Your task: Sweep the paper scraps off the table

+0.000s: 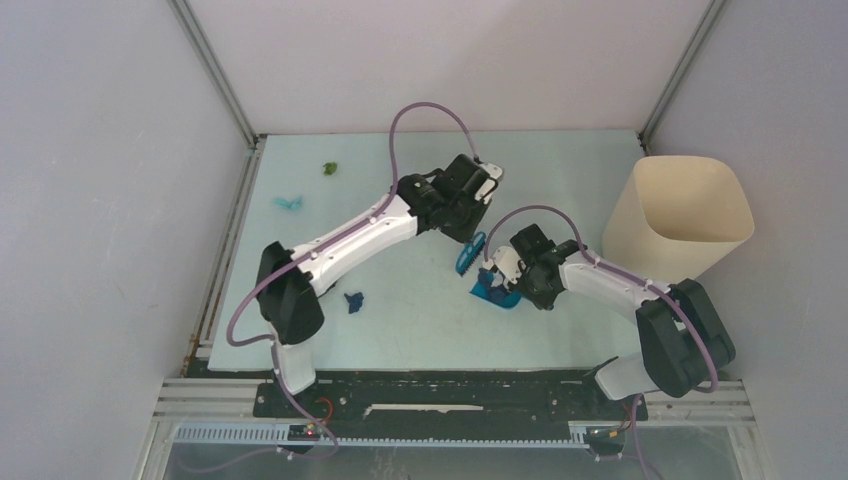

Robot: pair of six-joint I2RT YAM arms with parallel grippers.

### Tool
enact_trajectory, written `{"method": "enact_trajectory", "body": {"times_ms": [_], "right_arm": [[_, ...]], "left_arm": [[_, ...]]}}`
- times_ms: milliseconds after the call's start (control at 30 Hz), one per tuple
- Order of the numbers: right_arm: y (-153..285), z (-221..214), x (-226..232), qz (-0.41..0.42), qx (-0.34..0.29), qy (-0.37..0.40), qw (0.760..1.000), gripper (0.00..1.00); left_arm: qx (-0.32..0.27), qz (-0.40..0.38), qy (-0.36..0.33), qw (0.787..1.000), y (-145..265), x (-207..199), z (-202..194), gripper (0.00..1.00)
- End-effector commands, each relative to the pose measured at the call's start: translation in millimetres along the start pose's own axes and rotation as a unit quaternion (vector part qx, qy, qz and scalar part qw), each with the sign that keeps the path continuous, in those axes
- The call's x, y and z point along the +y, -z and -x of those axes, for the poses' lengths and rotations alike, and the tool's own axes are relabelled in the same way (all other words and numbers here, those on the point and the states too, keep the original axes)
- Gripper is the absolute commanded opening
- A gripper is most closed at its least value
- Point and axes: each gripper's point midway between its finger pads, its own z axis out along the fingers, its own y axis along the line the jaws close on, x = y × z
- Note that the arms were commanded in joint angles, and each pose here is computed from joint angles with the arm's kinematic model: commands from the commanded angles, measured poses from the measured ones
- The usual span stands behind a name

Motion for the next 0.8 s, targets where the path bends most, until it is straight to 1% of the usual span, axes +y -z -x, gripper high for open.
{"method": "enact_trajectory", "body": {"times_ms": [0, 100, 167, 300, 400, 467, 567, 700, 767], "right_arm": [[2, 2, -4, -0.012, -0.007, -0.013, 1.000, 0.13], [3, 4, -3, -0.012, -0.011, -0.009, 1.000, 0.13], [5, 9, 0, -0.013, -0.018, 0.001, 1.000, 0.13], [7, 25, 17, -0.012, -0.031, 0.055, 0.998, 0.12], [7, 35, 32, -0.002, -0.029, 0.091, 0.995, 0.12], [6, 41, 41, 0.006, -0.024, 0.111, 0.993, 0.12], [6, 49, 53, 0.017, -0.018, 0.147, 0.989, 0.12], [8, 64, 72, 0.034, -0.017, 0.197, 0.980, 0.12], [9, 73, 84, 0.050, -0.020, 0.214, 0.975, 0.13]], "left_arm": [[0.001, 0.100, -0.029, 0.995, 56, 46, -11, 0.00], [0.028, 0.159, -0.042, 0.986, 82, 77, -40, 0.00], [0.049, 0.204, -0.044, 0.977, 97, 100, -63, 0.00], [0.090, 0.260, -0.032, 0.961, 120, 129, -110, 0.00], [0.106, 0.293, -0.026, 0.950, 124, 144, -135, 0.00], [0.118, 0.323, -0.019, 0.939, 126, 155, -151, 0.00], [0.140, 0.347, -0.005, 0.927, 121, 165, -173, 0.00], [0.153, 0.392, -0.004, 0.907, 118, 181, -188, 0.00], [0.157, 0.392, 0.002, 0.906, 112, 184, -193, 0.00]]}}
